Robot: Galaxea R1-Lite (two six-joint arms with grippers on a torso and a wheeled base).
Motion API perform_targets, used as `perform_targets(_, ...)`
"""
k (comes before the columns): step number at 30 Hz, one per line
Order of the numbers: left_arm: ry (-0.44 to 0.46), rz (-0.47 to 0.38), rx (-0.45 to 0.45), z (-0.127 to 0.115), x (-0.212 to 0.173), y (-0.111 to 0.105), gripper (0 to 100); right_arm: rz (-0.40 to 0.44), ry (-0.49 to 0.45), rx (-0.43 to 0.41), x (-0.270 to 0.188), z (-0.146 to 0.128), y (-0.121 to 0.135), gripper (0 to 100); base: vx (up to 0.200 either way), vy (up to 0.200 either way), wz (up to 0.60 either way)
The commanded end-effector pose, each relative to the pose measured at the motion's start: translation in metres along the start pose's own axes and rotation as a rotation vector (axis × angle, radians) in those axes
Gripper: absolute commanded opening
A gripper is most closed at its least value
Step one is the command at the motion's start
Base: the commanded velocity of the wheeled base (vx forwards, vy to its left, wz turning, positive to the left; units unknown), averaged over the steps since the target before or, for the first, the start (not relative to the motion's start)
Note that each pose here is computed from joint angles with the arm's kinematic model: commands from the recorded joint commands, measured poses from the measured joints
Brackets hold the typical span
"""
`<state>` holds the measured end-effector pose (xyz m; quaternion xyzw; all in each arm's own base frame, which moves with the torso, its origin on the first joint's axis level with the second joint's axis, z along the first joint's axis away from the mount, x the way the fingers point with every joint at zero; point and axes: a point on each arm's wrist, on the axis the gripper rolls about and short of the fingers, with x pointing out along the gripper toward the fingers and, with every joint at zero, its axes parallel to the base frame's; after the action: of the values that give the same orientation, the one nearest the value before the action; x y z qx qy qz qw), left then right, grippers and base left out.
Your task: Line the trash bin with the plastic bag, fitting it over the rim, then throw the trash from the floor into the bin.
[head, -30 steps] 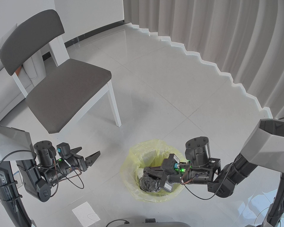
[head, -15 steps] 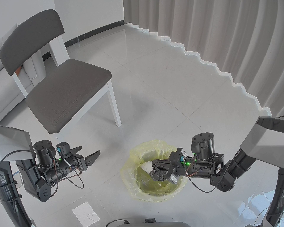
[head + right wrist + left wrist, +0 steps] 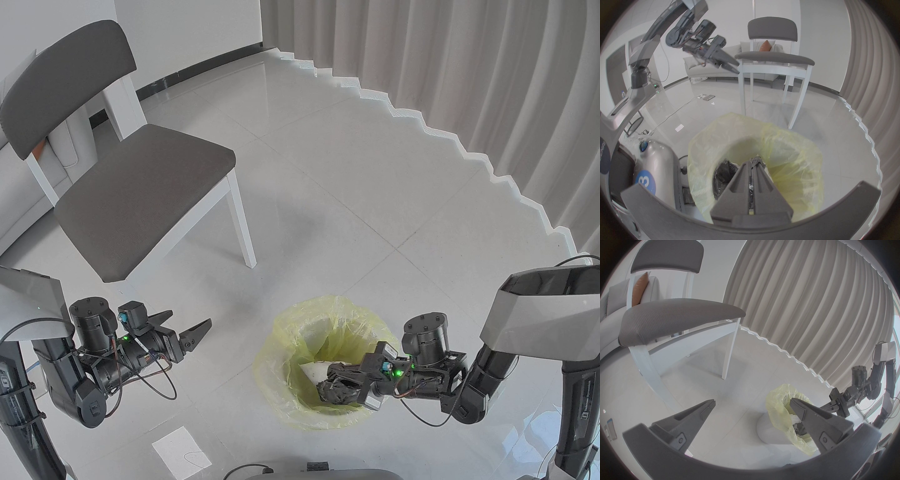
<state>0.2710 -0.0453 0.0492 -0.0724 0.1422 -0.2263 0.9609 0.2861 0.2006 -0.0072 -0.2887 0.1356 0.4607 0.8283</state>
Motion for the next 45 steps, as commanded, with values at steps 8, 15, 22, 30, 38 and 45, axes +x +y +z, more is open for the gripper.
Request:
perform_targets(8, -0.012, 0.001, 0.003, 0.001, 0.000, 0.001, 100, -0.020, 0.026, -0.002, 0.010, -0.016, -0.009, 0, 0.000, 0.000, 0.00)
perform_targets(15, -0.029, -0.002, 0.009, 0.005, -0.003, -0.001, 100, 0.017, 0.037, 0.001, 0.050, -0.019, -0.008, 0, 0.000, 0.000, 0.00)
perform_targets(22, -0.032, 0.012, 0.010, 0.006, -0.003, -0.002, 100, 0.062, 0.097, 0.020, 0.066, -0.027, -0.005, 0, 0.000, 0.000, 0.00)
perform_targets(30, -0.035, 0.019, 0.010, 0.006, -0.005, -0.001, 100, 0.048, 0.128, 0.043, 0.062, -0.036, -0.016, 0, 0.000, 0.000, 0.00)
perform_targets(38, -0.031, 0.015, 0.010, 0.006, -0.006, -0.003, 100, 0.064, 0.158, 0.052, 0.072, -0.033, -0.023, 0, 0.000, 0.000, 0.00)
perform_targets(45, -0.025, -0.012, 0.018, 0.004, 0.002, -0.011, 100, 0.051, 0.150, 0.055, 0.070, -0.032, -0.025, 100, 0.000, 0.000, 0.00)
